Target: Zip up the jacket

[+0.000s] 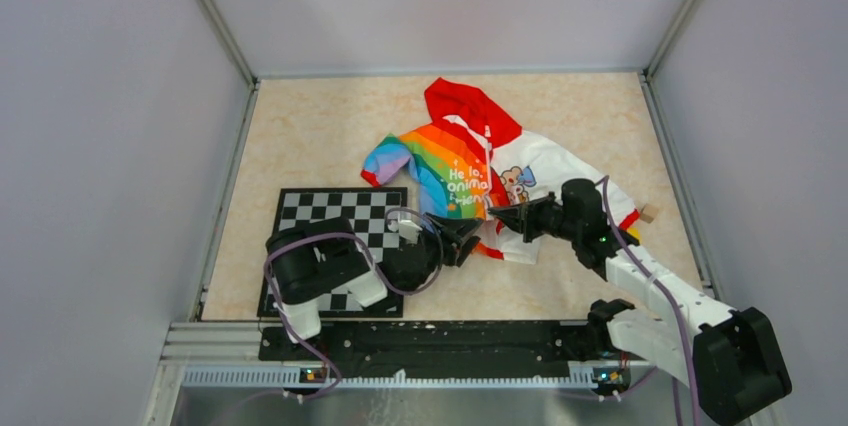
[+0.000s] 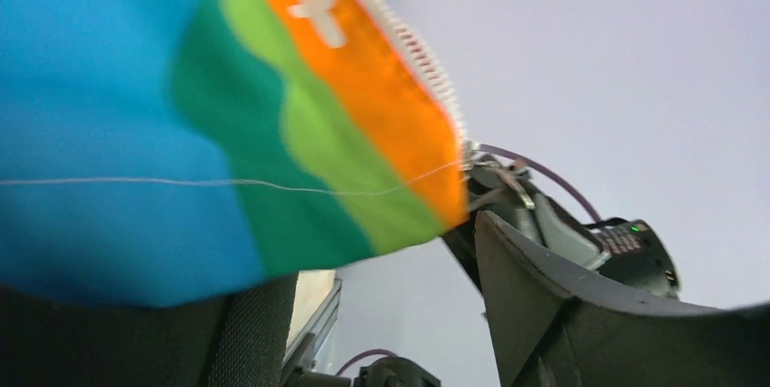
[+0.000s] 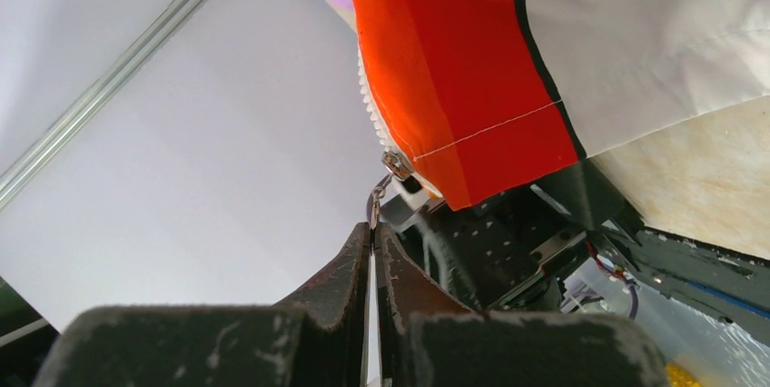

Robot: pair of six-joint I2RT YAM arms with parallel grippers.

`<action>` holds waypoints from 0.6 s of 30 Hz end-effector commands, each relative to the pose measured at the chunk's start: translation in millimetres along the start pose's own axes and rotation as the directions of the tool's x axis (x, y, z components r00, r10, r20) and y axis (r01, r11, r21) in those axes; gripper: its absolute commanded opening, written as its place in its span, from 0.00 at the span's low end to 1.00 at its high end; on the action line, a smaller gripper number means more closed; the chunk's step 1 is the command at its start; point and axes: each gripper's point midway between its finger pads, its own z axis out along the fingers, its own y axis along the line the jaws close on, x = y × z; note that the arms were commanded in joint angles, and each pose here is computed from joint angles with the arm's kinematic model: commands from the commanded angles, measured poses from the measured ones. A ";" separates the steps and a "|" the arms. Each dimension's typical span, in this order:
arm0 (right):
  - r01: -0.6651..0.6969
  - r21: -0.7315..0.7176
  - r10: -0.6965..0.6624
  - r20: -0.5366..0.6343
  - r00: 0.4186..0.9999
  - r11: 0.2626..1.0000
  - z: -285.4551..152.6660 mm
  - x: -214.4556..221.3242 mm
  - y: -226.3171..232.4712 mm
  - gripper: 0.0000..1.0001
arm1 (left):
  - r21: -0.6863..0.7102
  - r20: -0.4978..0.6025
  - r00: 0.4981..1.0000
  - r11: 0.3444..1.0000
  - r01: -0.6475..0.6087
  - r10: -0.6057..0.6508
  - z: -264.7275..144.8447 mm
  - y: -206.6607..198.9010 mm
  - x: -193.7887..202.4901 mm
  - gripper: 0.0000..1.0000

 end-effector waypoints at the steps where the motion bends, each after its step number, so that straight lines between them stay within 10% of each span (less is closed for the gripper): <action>1: -0.011 -0.015 0.011 -0.023 1.000 1.000 -1.3 5.3 5.6 0.00 | 0.197 0.046 0.999 0.980 -0.034 0.026 -1.4 -60.2 2.7 0.73; 18: -0.026 0.003 0.026 -0.008 1.000 1.000 -4.6 4.6 1.7 0.00 | 0.222 0.144 0.990 0.974 -0.046 0.014 14.8 -53.9 -5.4 0.46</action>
